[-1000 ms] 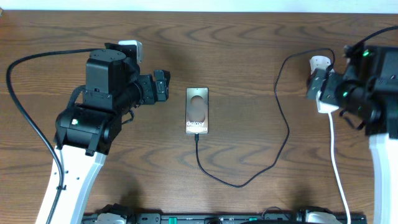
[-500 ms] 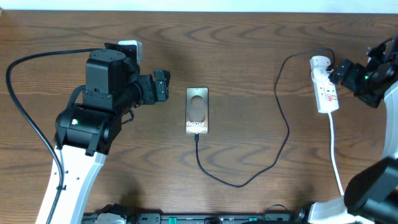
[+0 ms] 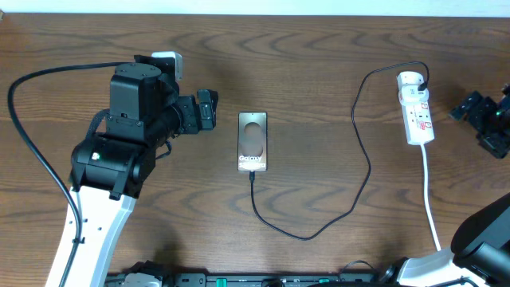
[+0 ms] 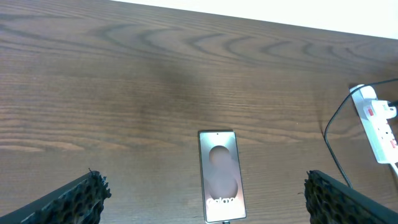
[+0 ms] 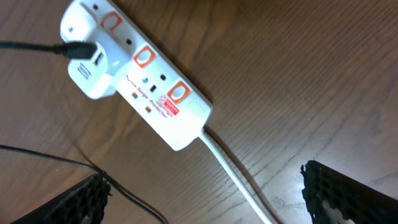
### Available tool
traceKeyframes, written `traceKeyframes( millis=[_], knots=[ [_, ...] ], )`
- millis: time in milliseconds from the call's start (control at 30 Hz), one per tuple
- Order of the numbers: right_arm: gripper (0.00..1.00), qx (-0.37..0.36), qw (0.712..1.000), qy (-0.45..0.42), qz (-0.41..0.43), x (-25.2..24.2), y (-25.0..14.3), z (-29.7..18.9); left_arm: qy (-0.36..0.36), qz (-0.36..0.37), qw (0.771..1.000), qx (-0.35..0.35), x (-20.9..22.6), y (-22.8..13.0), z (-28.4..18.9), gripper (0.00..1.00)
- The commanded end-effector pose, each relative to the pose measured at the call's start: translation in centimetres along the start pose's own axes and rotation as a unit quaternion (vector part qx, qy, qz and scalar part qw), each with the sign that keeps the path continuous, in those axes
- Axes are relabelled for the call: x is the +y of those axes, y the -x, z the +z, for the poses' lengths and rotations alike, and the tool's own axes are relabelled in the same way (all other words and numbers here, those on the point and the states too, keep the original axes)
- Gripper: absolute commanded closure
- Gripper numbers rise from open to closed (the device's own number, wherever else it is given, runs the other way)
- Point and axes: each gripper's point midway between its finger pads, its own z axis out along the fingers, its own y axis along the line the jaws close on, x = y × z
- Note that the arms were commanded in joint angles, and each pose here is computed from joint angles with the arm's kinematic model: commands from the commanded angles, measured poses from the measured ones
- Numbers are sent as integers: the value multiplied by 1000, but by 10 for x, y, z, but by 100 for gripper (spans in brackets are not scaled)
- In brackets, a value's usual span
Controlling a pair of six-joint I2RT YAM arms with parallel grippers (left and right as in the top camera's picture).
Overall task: Plug charger to phone and switch on socket
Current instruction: 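Move the right gripper toward the white power strip's switch, then lower the right gripper fingertip onto the power strip's orange switch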
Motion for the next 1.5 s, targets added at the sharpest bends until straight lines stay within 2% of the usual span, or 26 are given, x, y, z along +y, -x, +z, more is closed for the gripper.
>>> traceKeyframes(
  millis=[0, 600, 867, 1100, 1233, 1467],
  knots=[
    [3, -3, 1000, 11, 24, 2, 2, -1, 1, 1, 1000, -3, 0, 2, -2, 2],
    [1, 0, 998, 11, 57, 3, 1, 0, 1, 1, 1000, -3, 0, 2, -2, 2],
    [1, 7, 1000, 13, -18, 13, -5, 2, 1, 1, 1000, -3, 0, 2, -2, 2],
    [1, -1, 999, -15, -35, 3, -1, 6, 1, 1, 1000, -3, 0, 2, -2, 2],
    [1, -7, 997, -14, -74, 3, 5, 14, 1, 1, 1000, -3, 0, 2, -2, 2],
    [1, 2, 996, -17, -89, -2, 11, 41, 1, 1, 1000, -3, 0, 2, -2, 2]
  ],
)
